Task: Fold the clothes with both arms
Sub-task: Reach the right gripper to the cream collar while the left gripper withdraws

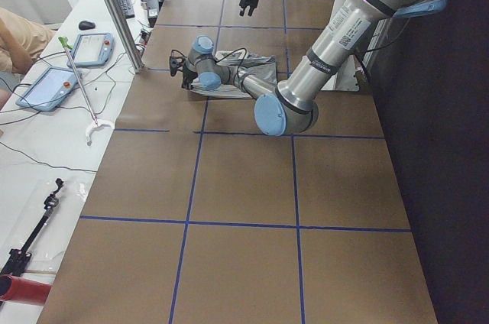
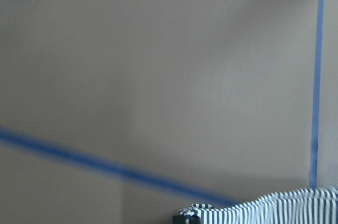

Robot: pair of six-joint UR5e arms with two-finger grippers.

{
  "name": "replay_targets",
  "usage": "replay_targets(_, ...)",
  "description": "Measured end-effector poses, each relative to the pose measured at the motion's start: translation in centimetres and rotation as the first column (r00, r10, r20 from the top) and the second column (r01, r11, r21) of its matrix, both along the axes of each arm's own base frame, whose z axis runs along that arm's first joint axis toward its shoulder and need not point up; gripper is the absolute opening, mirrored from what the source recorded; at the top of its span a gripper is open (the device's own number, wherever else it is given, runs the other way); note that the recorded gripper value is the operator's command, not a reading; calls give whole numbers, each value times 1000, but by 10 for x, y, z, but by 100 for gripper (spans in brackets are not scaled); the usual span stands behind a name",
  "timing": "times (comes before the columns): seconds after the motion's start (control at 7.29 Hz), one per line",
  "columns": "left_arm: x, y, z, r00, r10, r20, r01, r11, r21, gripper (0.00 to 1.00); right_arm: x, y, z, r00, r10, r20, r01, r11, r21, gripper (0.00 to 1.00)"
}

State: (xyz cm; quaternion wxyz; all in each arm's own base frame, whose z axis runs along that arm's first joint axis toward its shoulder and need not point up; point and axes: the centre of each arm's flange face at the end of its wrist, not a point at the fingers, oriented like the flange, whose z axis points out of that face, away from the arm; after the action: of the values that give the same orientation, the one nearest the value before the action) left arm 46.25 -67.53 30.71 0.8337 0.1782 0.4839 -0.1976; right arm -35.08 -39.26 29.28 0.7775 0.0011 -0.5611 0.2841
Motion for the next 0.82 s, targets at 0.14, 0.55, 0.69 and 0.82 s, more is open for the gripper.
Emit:
replay_targets(0.14, -10, 3, -10, 1000, -1, -17, 2, 1000, 27, 54, -14, -11, -13, 1000, 11, 13, -11, 1000, -2, 100)
replay_targets(0.55, -72, 68, -1, 997, 6, -82, 2, 995, 97, 54, -117, -53, -52, 999, -36, -26, 36, 999, 1, 100)
replay_targets(0.69, -79, 77, 3, 996, 7, -85, 1, 995, 99, 54, -150, -57, -64, 994, -83, -77, 85, 996, 32, 100)
replay_targets(0.82, -82, 80, 8, 997, 8, -83, 1, 995, 98, 54, -177, -57, -74, 976, -142, -162, 156, 985, 74, 100)
